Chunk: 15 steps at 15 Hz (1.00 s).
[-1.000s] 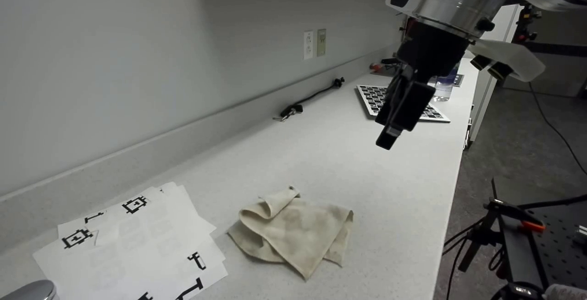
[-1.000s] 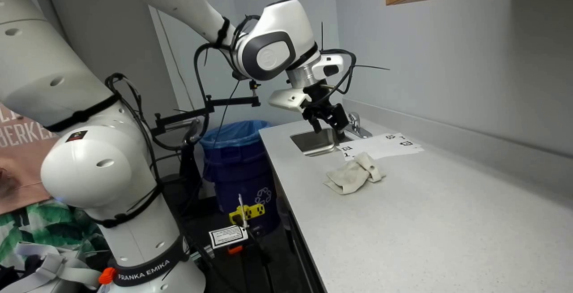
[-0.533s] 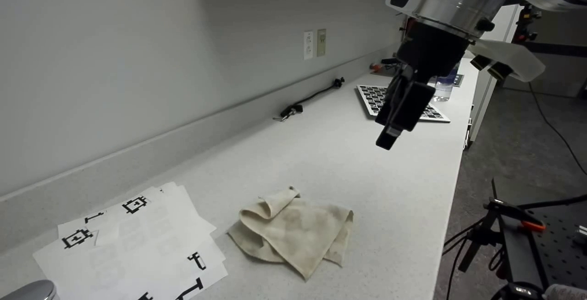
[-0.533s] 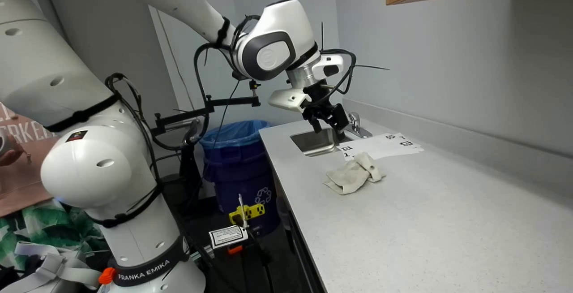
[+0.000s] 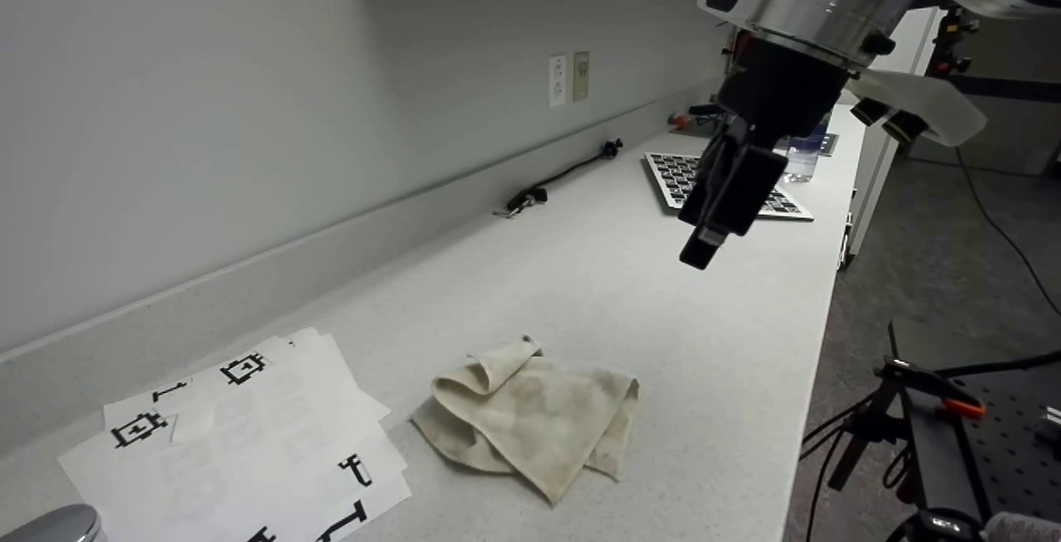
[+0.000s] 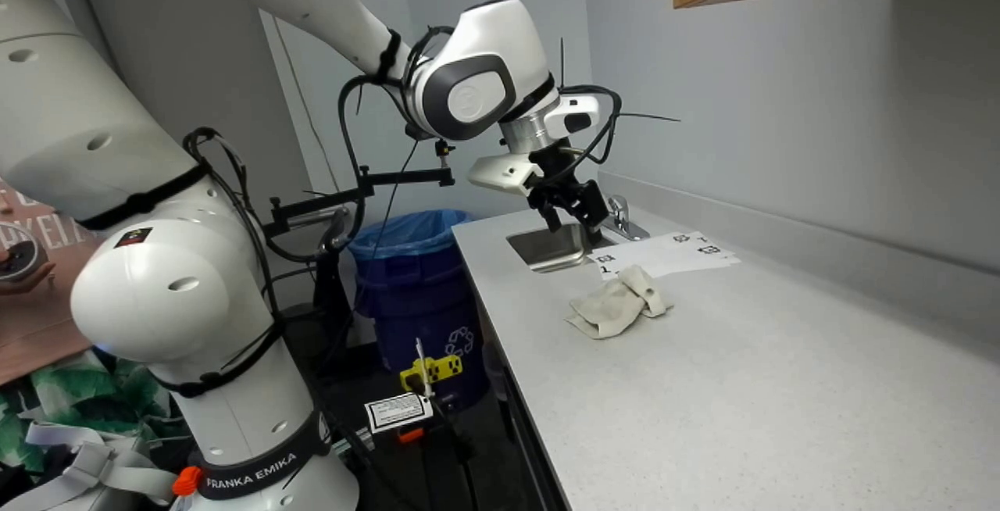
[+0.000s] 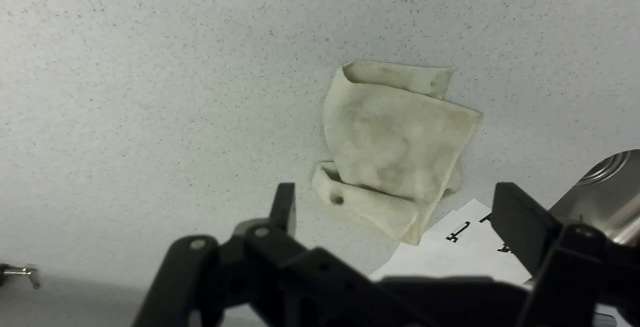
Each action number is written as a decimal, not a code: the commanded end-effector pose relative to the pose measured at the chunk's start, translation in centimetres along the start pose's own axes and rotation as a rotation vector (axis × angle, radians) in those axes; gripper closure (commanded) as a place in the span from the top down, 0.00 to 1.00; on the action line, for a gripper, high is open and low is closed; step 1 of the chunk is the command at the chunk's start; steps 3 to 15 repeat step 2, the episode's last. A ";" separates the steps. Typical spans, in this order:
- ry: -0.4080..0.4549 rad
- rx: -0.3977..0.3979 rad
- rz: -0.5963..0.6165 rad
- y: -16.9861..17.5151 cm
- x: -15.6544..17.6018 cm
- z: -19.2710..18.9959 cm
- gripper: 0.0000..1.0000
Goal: Wipe the countertop with the towel
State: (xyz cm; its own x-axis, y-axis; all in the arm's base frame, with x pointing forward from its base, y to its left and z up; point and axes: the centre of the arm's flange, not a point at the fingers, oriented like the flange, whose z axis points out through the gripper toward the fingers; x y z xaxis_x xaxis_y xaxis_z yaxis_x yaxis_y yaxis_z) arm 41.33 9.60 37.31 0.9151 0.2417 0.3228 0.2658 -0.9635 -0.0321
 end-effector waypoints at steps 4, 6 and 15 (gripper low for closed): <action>0.000 0.000 0.000 0.0 0.0 0.0 1.00; 0.000 0.000 0.000 0.0 0.0 0.0 1.00; 0.000 0.000 0.000 0.0 0.0 0.0 1.00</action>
